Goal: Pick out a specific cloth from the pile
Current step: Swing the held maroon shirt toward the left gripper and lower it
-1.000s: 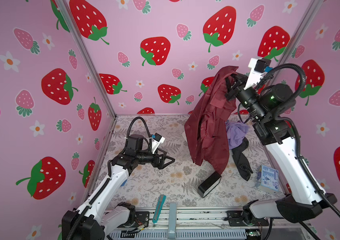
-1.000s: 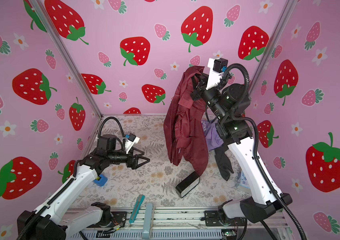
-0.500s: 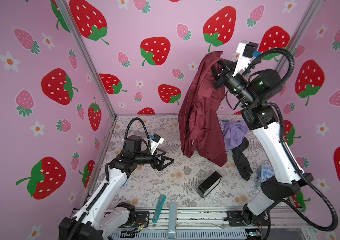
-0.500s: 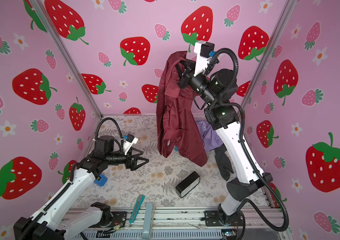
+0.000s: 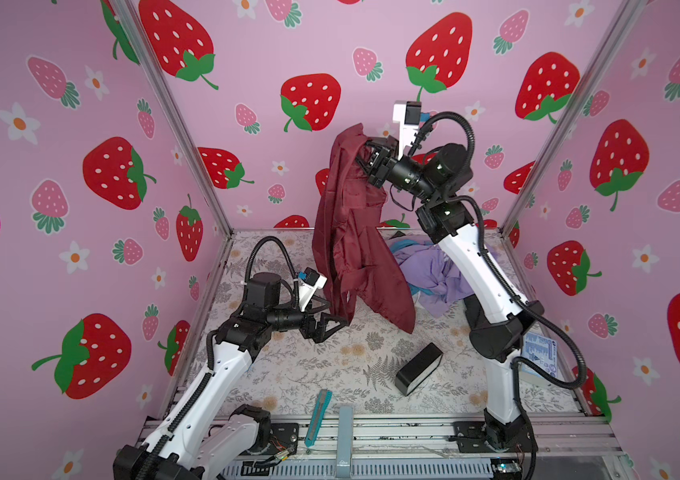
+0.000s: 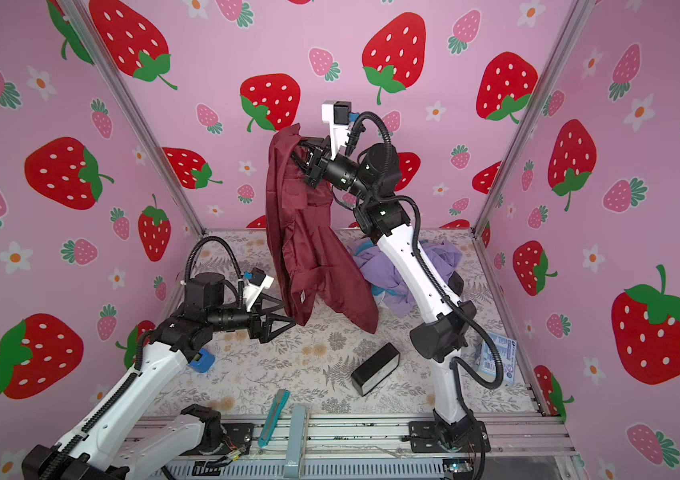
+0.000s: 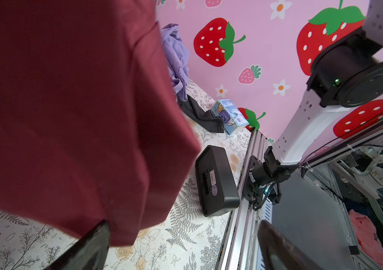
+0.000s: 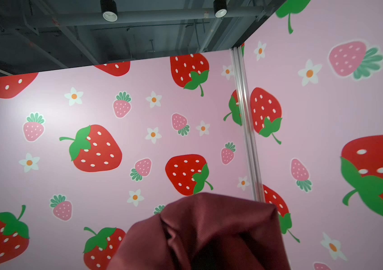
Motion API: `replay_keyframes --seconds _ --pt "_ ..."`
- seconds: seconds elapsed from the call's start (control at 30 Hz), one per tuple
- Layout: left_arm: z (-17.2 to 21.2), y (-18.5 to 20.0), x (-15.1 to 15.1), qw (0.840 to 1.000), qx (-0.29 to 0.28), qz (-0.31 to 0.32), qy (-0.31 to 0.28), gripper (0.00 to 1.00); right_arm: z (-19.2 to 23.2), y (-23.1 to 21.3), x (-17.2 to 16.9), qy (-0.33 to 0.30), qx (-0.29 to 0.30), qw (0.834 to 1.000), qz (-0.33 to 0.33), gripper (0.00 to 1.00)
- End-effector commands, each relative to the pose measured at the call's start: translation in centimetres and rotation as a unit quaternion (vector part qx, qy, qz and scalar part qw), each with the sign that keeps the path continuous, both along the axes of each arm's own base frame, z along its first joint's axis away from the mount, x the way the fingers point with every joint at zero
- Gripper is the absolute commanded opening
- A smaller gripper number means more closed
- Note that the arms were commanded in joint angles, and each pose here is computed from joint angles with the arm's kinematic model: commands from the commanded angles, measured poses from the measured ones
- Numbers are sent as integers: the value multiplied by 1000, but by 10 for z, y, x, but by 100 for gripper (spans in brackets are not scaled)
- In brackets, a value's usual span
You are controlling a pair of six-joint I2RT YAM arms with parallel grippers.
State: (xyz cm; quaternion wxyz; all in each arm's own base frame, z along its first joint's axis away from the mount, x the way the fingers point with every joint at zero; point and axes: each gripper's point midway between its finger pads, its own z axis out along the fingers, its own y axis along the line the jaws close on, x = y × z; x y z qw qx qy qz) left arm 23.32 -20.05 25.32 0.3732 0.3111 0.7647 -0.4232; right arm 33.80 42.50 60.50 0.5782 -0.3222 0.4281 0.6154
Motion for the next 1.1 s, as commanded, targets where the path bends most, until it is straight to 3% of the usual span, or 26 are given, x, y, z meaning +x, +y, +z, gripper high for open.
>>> replay_keyframes --seconds 0.0,0.23,0.43,0.63,0.83,1.07 --pt "3 -2 -4 1000 -4 -14 -17 99 19 0 -29 -27 36 997 58 0" --pt "0 -1 -4 1000 1 -14 -20 99 -51 38 -14 30 -34 993 110 0" --pt "1 -2 -5 1000 1 -15 -21 99 -123 52 0 79 -117 986 84 0" --pt "0 -1 -6 1000 0 -15 -23 99 -199 37 11 125 -203 971 0 0" --pt "1 -2 -7 1000 -1 -15 -24 99 -261 15 2 168 -267 948 -35 0" --pt "2 -2 -8 1000 -3 -17 -25 99 -340 -10 -6 225 -351 906 -71 0"
